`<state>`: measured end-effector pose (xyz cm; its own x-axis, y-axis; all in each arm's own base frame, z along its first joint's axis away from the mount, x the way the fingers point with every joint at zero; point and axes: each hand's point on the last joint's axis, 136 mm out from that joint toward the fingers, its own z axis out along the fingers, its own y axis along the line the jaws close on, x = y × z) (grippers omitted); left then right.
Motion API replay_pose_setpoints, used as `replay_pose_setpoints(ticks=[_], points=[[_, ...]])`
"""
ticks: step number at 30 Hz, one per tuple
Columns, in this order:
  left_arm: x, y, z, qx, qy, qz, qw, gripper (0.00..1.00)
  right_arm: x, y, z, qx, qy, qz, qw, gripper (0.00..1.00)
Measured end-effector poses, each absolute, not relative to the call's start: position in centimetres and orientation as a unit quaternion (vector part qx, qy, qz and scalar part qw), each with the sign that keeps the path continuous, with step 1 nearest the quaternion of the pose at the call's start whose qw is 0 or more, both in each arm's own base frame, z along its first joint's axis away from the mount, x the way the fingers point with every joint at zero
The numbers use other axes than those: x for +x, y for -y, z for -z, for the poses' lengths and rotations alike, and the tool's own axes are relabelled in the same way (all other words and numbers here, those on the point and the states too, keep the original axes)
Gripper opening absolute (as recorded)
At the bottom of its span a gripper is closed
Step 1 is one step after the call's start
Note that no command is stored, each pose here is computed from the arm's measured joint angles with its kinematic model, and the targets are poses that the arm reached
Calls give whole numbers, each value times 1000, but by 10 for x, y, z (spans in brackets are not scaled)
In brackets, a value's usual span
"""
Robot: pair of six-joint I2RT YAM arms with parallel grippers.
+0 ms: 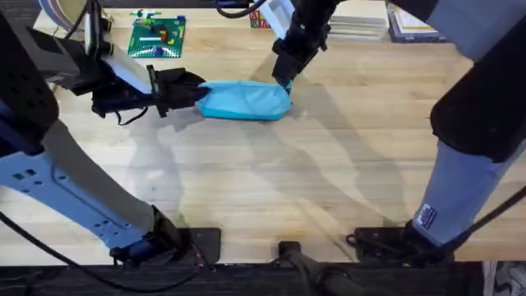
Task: Unzip the bag, pick up the pens from the table one at a time and place them inside, then zip the bag closed.
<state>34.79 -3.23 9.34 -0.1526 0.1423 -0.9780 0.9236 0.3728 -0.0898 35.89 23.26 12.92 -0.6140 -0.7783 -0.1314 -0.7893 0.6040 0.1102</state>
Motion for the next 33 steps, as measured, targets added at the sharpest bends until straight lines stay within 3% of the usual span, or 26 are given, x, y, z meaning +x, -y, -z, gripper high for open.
replay_pose_setpoints(ticks=[19, 33], points=[[347, 40, -94, 412, -650, 392, 504, 42, 367, -209, -129, -394, -914, -95, 24, 31], [346, 42, -94, 412, -649, 394, 503, 42, 360, -184, -104, -352, -927, -125, -16, 31]])
